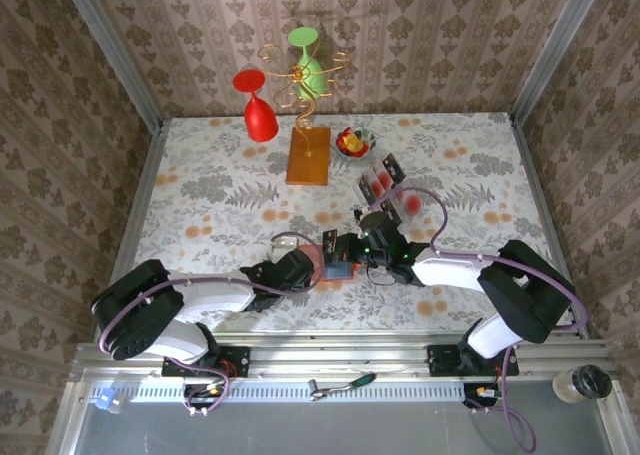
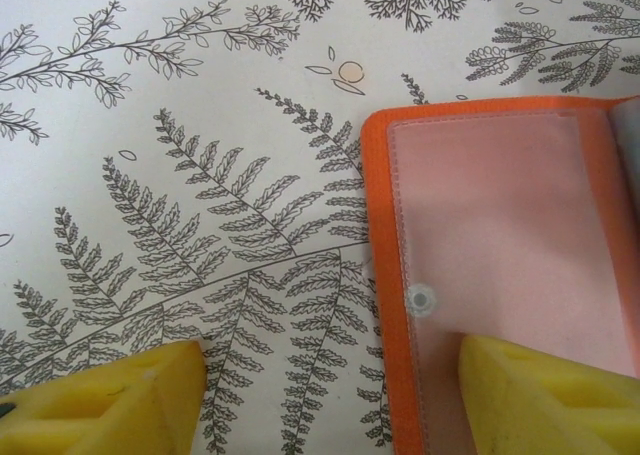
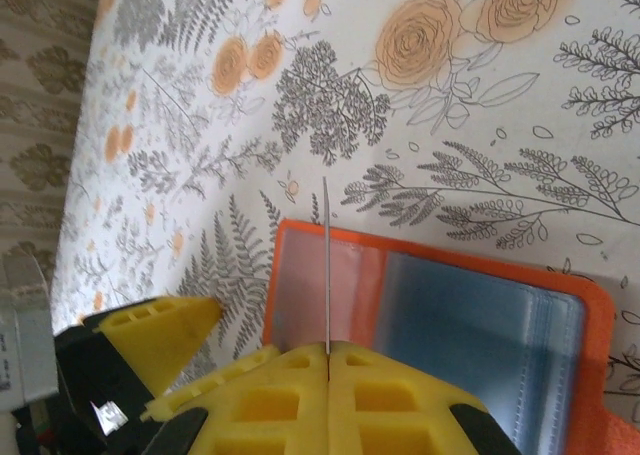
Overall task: Put the credit cards into the card holder
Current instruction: Insert the credit card into the card slot.
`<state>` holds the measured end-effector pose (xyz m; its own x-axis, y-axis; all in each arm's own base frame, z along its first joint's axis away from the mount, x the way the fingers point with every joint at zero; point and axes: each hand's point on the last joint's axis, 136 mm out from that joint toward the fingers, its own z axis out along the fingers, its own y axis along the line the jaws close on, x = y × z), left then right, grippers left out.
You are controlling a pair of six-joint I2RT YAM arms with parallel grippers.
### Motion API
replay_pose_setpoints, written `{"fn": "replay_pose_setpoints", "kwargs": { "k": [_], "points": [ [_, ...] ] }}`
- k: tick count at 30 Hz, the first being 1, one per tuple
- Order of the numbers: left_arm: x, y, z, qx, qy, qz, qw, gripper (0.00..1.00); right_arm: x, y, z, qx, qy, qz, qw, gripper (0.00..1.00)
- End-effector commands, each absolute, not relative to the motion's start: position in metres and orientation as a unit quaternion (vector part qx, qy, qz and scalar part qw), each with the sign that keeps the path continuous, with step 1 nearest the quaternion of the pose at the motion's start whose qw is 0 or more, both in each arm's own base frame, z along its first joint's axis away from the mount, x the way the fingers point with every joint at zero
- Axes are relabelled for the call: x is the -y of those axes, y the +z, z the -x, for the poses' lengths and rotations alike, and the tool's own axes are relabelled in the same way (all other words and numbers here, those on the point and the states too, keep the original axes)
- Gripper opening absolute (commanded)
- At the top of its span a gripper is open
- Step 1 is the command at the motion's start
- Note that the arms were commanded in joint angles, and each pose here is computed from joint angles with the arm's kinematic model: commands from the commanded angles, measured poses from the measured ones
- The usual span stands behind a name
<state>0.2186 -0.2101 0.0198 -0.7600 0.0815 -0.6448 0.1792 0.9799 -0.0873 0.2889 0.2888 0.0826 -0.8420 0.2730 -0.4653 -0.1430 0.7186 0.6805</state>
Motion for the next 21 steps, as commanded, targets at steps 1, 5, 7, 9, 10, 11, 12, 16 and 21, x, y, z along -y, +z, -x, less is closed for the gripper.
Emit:
{"fn": "replay_pose_setpoints", "kwargs": {
  "k": [1,5,7,9,10,11,12,16,21],
  "points": [
    [0.2,0.009,-0.211,-0.943,-0.048,-0.067,0.323,0.69,-0.292,0.097,-0.301,-0.859,0.397,-0.065,0.316,0.0],
    [0.201,0.01,-0.211,-0.943,-0.049,-0.066,0.324,0.69,-0.295,0.091,-0.3,-0.86,0.396,-0.064,0.316,0.0],
    [0.201,0.01,-0.211,-0.942,-0.05,-0.065,0.324,0.69,-0.295,0.088,-0.3,-0.861,0.393,-0.063,0.316,0.0],
    [0.2,0.011,-0.21,-0.942,-0.049,-0.065,0.324,0.69,-0.295,0.085,-0.301,-0.863,0.389,-0.063,0.316,0.0],
    [0.2,0.011,-0.21,-0.942,-0.05,-0.065,0.325,0.69,-0.294,0.084,-0.3,-0.864,0.387,-0.062,0.316,0.0],
    [0.2,0.011,-0.21,-0.942,-0.05,-0.065,0.326,0.69,-0.293,0.083,-0.3,-0.865,0.385,-0.063,0.316,0.0],
    [0.2,0.012,-0.21,-0.942,-0.05,-0.065,0.326,0.69,-0.292,0.08,-0.3,-0.866,0.382,-0.063,0.316,0.0],
    [0.199,0.013,-0.21,-0.941,-0.05,-0.065,0.327,0.69,-0.288,0.072,-0.298,-0.87,0.375,-0.065,0.315,0.0],
    [0.198,0.012,-0.209,-0.942,-0.048,-0.065,0.327,0.69,-0.285,0.064,-0.295,-0.873,0.371,-0.069,0.31,0.0]
  ]
}}
